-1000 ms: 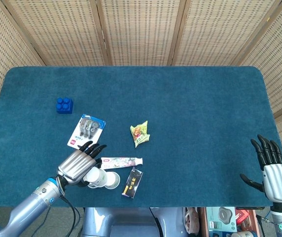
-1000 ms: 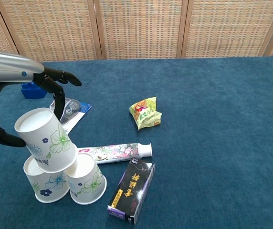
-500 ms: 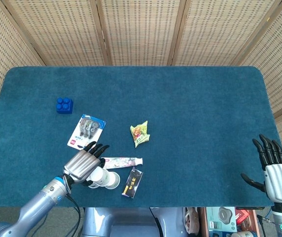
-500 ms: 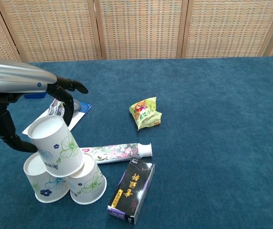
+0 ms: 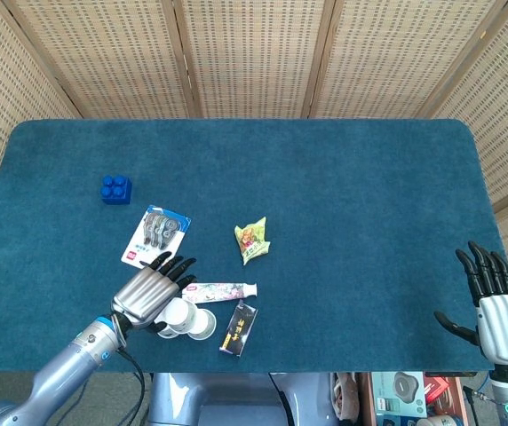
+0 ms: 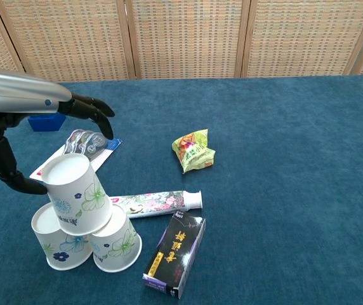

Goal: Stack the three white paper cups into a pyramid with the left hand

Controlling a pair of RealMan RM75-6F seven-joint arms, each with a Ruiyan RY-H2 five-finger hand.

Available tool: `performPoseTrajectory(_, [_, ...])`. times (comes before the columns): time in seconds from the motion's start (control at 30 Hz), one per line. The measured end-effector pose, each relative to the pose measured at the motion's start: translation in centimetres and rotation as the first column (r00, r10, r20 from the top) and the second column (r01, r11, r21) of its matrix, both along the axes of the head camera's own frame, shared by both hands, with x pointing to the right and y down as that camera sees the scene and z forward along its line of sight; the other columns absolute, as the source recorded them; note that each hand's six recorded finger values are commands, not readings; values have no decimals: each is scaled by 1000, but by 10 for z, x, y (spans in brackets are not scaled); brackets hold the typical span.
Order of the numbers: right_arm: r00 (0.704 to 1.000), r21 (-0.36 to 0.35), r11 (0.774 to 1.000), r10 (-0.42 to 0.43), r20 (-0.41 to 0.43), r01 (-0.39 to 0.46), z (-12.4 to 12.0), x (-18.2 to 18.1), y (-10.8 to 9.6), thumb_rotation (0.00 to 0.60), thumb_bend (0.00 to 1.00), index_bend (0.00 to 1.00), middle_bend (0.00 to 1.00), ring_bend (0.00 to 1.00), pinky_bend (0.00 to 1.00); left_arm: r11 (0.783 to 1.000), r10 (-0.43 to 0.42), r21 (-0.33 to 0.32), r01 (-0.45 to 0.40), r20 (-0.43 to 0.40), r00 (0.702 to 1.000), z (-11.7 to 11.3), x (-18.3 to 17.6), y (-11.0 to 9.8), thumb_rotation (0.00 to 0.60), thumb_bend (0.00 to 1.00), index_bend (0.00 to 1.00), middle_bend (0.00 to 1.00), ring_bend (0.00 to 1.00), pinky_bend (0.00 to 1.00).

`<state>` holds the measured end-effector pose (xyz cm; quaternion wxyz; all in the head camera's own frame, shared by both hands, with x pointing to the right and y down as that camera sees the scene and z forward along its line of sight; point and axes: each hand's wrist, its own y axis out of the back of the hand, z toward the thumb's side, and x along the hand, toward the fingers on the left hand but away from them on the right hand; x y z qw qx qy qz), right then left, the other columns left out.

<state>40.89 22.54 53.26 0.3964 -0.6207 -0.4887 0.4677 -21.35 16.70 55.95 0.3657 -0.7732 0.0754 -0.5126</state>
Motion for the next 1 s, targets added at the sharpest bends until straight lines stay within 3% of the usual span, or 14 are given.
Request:
performPoseTrajectory(0.27, [1000, -2, 1000, -3, -3, 3, 1, -1, 0, 600, 103, 0, 0, 0, 0, 996, -84, 9, 85, -103, 991, -18, -4, -9, 600, 237, 107, 0, 0, 0])
performPoseTrajectory(0.5, [1000, -2, 1000, -5, -7, 5, 1, -2, 0, 600, 102, 0, 0, 0, 0, 986, -137, 64, 153, -210, 968, -39, -21, -9, 600, 238, 80, 0, 0, 0])
performPoseTrajectory(0.67, [1000, -1, 1000, -12, -13, 12, 1, -4, 1, 600, 102, 0, 0, 0, 0, 974, -167, 115, 198, -234, 958, -41, -44, -1, 600, 237, 51, 0, 0, 0])
performPoseTrajectory(0.83, [1000, -8, 1000, -22, -20, 22, 3, -7, 1, 600, 102, 0, 0, 0, 0, 941, -208, 217, 261, -238, 949, -37, -77, 7, 600, 237, 0, 0, 0, 0])
performPoseTrajectory(1.0, [999, -13, 999, -36, -25, 36, 4, -10, 2, 600, 102, 0, 0, 0, 0, 876, -286, 338, 346, -214, 934, -18, -114, 27, 600, 237, 0, 0, 0, 0])
